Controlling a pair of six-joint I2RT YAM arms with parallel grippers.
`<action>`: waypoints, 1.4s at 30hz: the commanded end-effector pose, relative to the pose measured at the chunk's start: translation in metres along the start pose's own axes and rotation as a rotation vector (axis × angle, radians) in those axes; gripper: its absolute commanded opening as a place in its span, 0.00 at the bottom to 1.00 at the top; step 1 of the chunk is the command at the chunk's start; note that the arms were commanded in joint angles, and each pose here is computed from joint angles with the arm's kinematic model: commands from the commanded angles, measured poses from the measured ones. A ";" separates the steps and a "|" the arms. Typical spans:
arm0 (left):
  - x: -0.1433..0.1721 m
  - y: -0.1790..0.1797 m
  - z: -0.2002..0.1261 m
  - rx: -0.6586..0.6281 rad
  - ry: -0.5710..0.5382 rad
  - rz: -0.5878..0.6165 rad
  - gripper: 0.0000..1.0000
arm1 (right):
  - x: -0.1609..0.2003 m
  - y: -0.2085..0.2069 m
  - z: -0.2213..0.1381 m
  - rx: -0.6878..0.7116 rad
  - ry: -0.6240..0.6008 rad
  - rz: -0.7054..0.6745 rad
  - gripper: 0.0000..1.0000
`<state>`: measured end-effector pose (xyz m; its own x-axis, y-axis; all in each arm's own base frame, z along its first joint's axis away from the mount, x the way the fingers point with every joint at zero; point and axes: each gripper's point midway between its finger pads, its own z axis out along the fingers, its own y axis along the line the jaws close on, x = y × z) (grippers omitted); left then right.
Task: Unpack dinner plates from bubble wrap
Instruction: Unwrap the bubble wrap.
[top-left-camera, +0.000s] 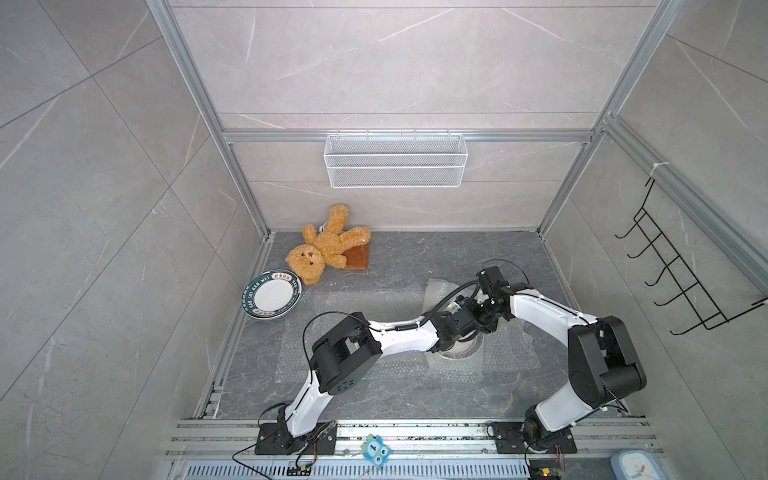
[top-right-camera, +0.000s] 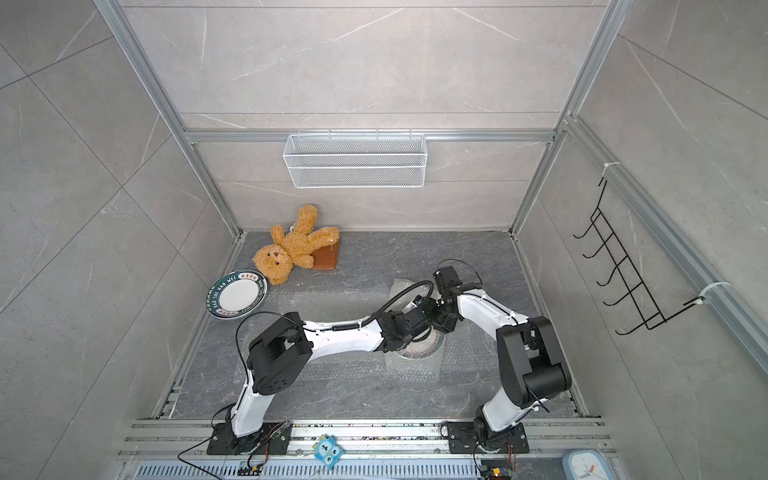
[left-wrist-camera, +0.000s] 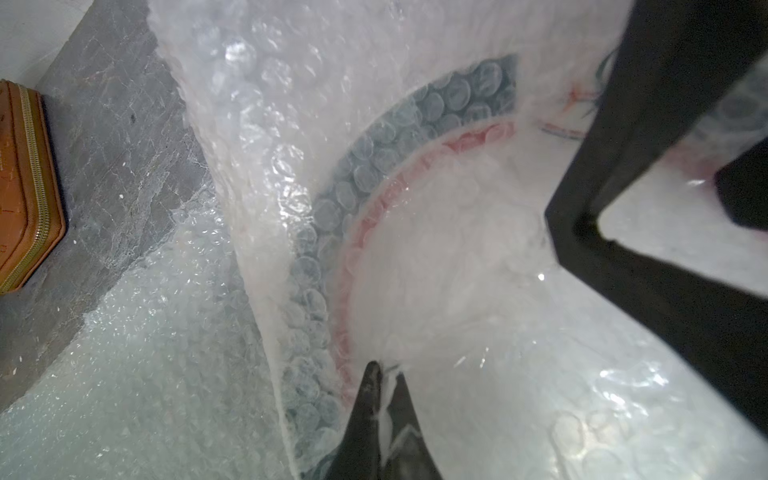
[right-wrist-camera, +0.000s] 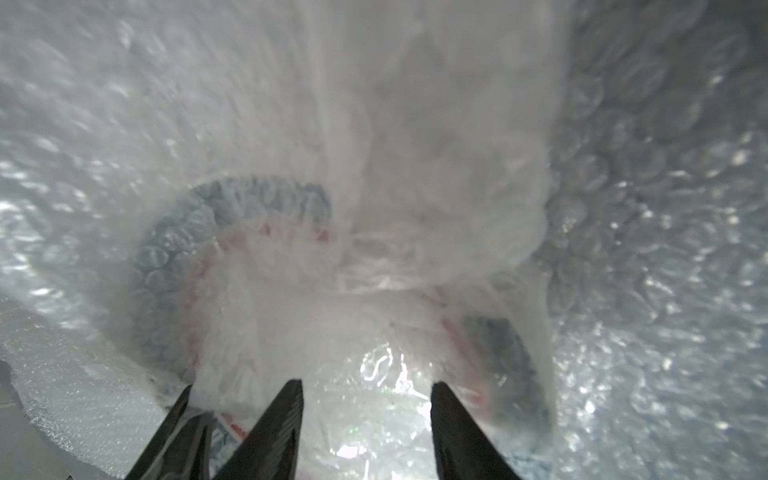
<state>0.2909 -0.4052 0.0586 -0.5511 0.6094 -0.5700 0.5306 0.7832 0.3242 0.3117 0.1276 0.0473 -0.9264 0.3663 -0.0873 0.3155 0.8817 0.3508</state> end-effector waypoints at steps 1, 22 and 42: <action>-0.025 0.019 -0.020 0.000 -0.074 -0.120 0.00 | 0.002 -0.013 0.009 0.051 0.003 0.018 0.52; -0.023 0.074 -0.037 -0.135 -0.124 -0.462 0.00 | 0.001 -0.058 0.020 0.286 -0.011 0.098 0.44; 0.108 0.171 -0.014 0.130 0.241 -1.228 0.66 | -0.023 0.013 -0.045 0.009 -0.124 -0.070 0.47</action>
<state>0.3106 -0.2162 0.0570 -0.8459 -0.3488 -0.4034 -0.2603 0.9303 -0.2585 0.3278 0.1172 0.0704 -0.9115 0.3629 -0.1933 0.2931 0.9032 0.3136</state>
